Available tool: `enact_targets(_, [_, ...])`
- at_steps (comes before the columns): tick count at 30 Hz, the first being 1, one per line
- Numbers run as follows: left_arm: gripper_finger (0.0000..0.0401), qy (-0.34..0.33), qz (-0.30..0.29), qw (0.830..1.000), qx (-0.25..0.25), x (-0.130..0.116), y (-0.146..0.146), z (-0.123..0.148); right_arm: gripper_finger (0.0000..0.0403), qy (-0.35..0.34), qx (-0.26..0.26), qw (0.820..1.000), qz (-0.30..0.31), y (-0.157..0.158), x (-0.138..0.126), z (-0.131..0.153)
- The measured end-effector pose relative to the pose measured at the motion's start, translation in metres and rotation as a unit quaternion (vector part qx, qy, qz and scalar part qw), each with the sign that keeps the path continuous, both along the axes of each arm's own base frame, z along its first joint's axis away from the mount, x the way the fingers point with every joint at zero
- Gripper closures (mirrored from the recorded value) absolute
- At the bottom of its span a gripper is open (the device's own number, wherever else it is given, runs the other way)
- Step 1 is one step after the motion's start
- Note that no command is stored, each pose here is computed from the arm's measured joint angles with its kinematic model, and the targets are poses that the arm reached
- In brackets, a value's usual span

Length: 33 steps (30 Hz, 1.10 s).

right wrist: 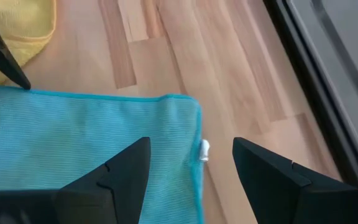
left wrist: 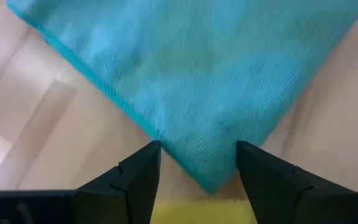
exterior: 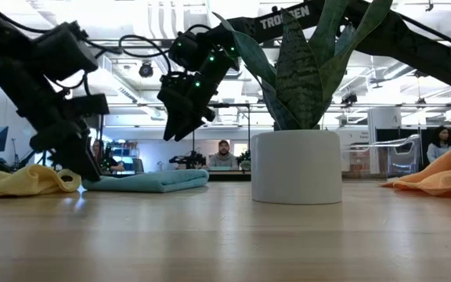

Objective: Fold microfiber towels
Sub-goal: Fold the blue microfiber cloth

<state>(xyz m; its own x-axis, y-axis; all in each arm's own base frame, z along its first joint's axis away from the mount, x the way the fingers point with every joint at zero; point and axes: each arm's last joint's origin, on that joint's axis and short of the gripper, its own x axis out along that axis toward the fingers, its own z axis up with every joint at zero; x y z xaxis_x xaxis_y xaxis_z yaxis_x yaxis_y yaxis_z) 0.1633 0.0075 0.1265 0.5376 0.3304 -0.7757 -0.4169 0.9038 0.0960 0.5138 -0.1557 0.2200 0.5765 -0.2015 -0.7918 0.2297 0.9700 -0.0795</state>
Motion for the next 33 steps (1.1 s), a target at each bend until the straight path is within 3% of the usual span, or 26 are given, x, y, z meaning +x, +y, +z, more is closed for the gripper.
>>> enact_targets(10, [0.0205,0.041,0.006,0.999,0.008,0.007,0.0,-0.014,0.0177,0.032,-0.007,0.999,0.028,0.008,-0.005,0.002])
enact_targets(15, [0.0205,-0.022,0.062,0.998,-0.023,0.016,0.001,-0.004,0.0177,0.03,0.014,0.999,0.017,0.016,-0.004,0.003])
enact_targets(23, [0.0205,-0.168,0.087,0.982,0.001,0.003,0.003,0.047,0.0177,0.036,0.065,0.997,-0.02,0.031,-0.003,0.001])
enact_targets(28, [0.0205,-0.237,0.059,0.97,-0.005,-0.018,0.003,0.059,0.0177,0.022,0.1,0.992,-0.076,0.012,-0.007,0.001])
enact_targets(33, [0.0205,-0.267,0.008,0.963,-0.031,-0.03,0.0,0.059,0.0177,-0.029,0.17,0.981,-0.09,-0.004,-0.004,0.0])
